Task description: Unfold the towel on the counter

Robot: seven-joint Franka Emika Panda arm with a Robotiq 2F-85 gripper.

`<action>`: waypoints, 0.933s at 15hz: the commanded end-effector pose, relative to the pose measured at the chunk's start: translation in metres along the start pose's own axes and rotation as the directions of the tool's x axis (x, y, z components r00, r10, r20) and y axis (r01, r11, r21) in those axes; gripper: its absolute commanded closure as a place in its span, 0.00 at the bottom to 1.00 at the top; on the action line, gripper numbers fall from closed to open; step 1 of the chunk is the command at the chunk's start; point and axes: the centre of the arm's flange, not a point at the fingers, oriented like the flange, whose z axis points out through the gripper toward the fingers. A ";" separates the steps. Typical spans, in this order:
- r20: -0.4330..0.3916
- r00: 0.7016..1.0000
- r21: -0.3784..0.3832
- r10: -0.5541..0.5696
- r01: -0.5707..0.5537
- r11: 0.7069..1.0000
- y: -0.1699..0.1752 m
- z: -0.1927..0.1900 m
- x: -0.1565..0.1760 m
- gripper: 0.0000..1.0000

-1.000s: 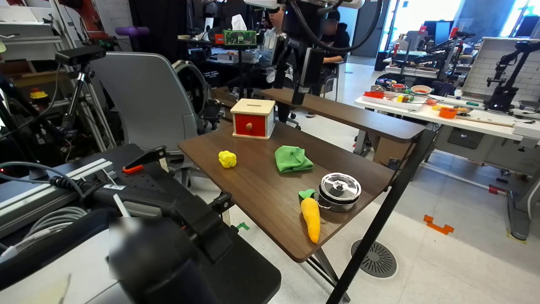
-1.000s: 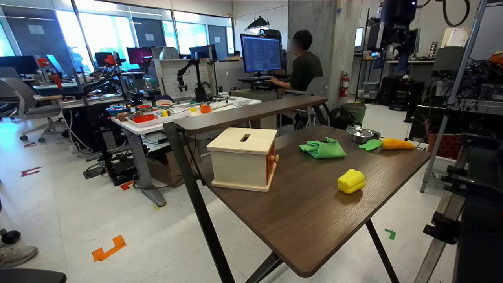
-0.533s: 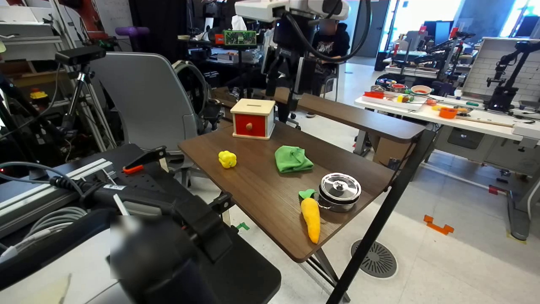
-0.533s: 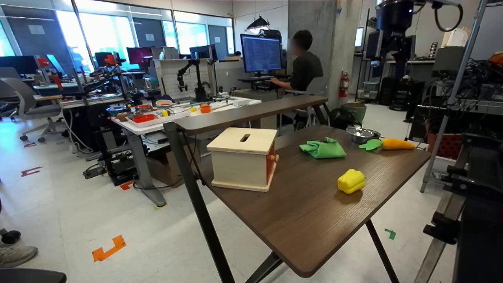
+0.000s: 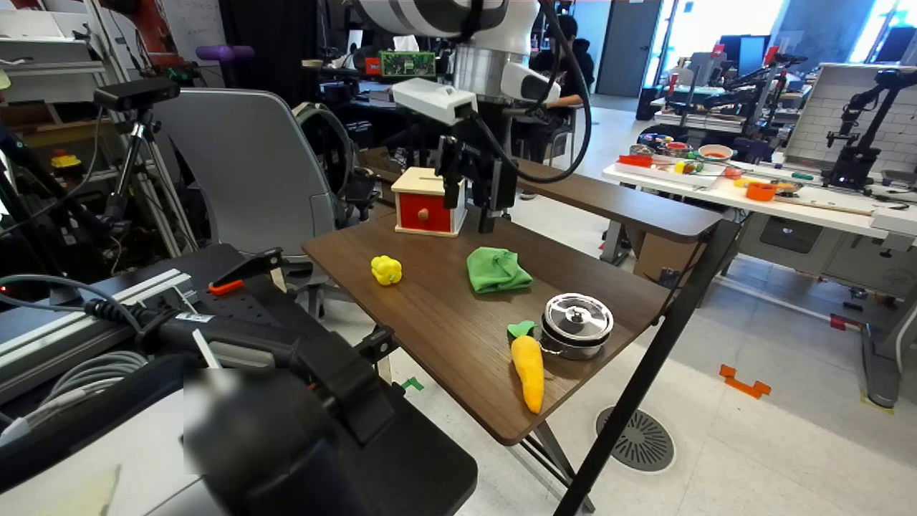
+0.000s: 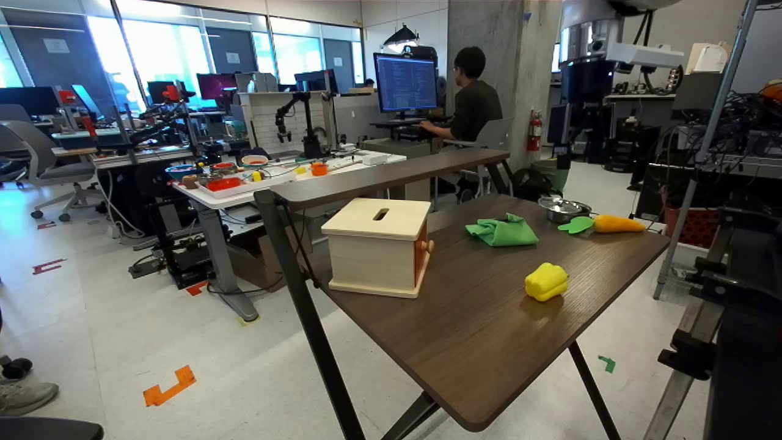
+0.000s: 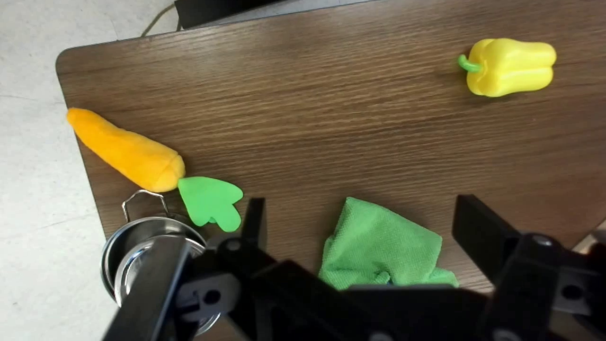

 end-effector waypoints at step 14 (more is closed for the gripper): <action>-0.145 0.989 -0.078 -0.001 -0.010 0.997 -0.015 0.052 0.055 0.00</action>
